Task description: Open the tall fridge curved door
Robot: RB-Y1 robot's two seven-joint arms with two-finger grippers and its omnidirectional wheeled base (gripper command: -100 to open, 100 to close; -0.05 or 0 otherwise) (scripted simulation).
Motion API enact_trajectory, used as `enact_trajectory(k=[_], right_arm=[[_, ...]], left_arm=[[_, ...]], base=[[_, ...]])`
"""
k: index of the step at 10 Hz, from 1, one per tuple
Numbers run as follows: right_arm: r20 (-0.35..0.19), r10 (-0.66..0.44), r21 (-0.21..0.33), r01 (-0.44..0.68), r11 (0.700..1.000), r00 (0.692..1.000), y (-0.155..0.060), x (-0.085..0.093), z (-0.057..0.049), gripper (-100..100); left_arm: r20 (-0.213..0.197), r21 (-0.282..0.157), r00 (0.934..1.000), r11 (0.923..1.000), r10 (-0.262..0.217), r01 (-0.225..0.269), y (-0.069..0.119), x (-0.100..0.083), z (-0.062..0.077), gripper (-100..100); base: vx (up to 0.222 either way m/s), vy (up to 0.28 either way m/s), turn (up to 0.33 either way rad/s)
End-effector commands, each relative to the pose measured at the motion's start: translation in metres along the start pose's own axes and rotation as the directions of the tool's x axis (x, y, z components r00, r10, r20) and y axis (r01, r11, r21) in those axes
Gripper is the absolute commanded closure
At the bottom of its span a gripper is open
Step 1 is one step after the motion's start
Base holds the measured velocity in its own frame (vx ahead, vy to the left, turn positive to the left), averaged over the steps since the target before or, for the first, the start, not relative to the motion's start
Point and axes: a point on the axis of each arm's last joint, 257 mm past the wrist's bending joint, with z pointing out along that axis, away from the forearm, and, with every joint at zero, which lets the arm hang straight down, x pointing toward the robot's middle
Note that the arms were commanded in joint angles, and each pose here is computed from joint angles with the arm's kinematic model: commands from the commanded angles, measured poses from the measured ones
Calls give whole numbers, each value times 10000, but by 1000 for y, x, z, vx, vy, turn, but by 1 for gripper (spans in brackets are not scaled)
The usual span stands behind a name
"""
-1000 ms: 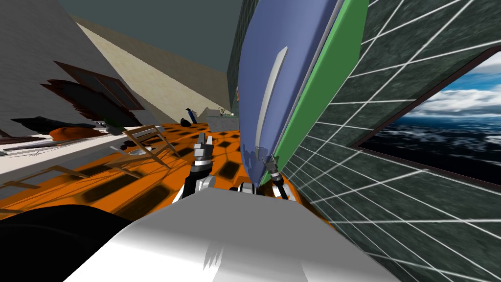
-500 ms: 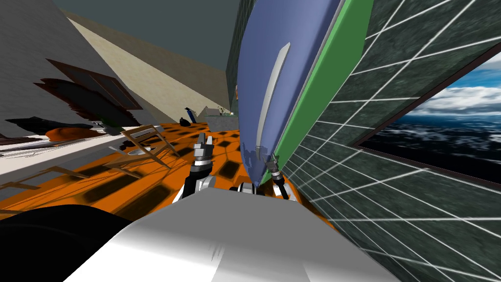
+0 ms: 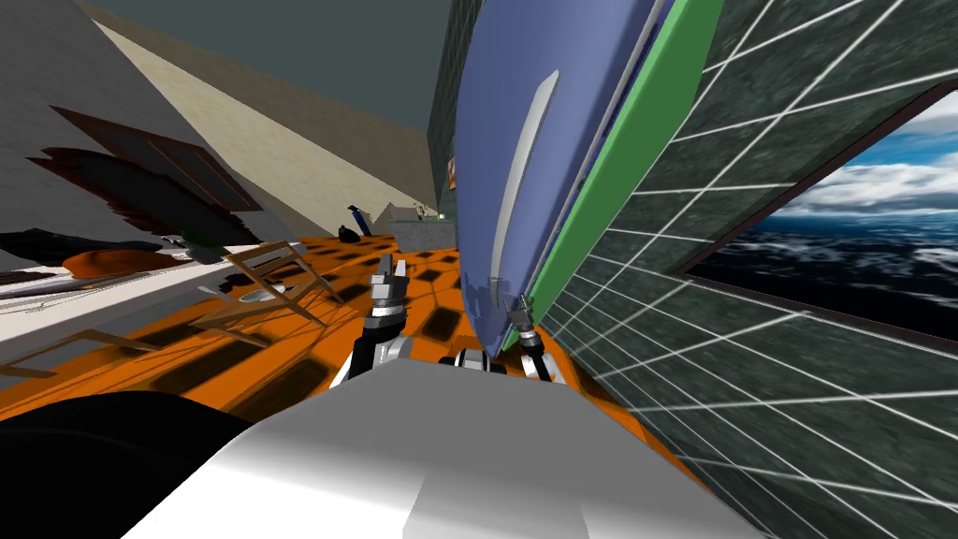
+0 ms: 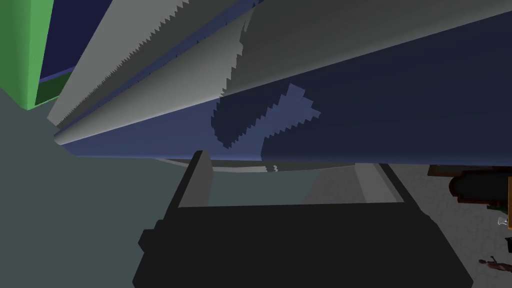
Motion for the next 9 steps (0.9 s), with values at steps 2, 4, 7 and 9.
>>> enact_trajectory(k=[2, 4, 7, 9], right_arm=[[-584, -283, 193, 295, 9994, 9979, -2, 8, 1, 100], [-809, -399, 288, 423, 9987, 9959, -5, 11, 0, 100], [-1268, -619, 458, 682, 9966, 9900, -10, 17, -1, 100], [-1737, -827, 597, 944, 9937, 9813, -15, 24, -3, 100]], left_arm=[[-1, 1, 10000, 10000, 0, 0, 0, 0, 0, 0], [-1, 1, 10000, 10000, 0, 0, 0, 0, 0, 0], [-1, 2, 10000, 10000, 0, 0, 0, 0, 0, 0], [0, 1, 10000, 10000, -1, 1, 0, 0, 0, 0]], base=[[-81, 288, -107], [-74, 301, -94], [-94, 307, -94], [-86, 356, -146]])
